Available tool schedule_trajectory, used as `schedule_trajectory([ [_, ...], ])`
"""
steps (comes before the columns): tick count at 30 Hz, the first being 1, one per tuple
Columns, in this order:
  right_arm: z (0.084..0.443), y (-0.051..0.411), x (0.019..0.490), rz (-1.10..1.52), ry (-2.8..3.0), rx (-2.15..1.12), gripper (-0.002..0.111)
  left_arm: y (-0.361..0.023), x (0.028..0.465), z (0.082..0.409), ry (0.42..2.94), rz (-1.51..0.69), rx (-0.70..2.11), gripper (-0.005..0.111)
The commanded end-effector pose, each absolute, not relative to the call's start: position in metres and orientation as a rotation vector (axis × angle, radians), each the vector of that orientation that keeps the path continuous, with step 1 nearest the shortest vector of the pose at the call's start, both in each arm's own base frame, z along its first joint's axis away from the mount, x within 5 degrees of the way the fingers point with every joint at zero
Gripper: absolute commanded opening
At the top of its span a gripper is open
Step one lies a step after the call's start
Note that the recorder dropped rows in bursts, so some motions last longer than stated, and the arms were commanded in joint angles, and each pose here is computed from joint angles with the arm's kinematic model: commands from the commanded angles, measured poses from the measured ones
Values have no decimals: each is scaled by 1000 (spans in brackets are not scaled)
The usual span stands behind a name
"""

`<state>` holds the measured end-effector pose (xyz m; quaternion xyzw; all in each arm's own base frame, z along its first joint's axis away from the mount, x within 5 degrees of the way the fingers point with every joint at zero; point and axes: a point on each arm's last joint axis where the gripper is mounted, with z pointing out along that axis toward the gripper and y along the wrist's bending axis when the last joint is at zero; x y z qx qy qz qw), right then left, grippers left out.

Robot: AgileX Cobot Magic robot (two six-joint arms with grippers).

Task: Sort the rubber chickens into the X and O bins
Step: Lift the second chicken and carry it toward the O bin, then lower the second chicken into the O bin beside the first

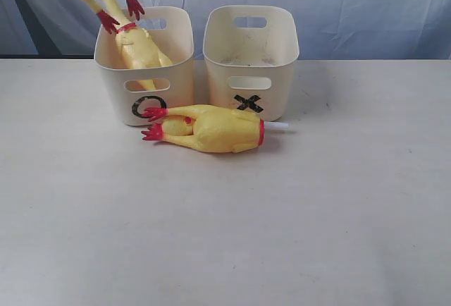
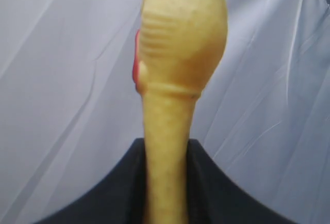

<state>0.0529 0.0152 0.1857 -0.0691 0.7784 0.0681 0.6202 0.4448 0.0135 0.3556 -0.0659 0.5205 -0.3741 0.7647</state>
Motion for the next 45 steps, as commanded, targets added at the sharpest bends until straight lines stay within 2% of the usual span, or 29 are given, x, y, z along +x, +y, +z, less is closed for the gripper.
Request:
schedule_trajectory([
  [1, 186, 15, 53, 151, 1780, -165, -1, 3, 462, 348, 1106, -860, -90, 0],
  [13, 186, 15, 53, 151, 1780, -165, -1, -49, 493, 303, 1330, -826, -2, 0],
  [37, 186, 15, 53, 149, 1778, -165, -1, -95, 510, 233, 1539, -811, 38, 1],
  [41, 186, 15, 53, 149, 1778, -165, -1, -96, 513, 222, 1570, -808, 41, 12],
  [45, 186, 15, 53, 149, 1778, -165, -1, -97, 515, 213, 1588, -809, 36, 35],
])
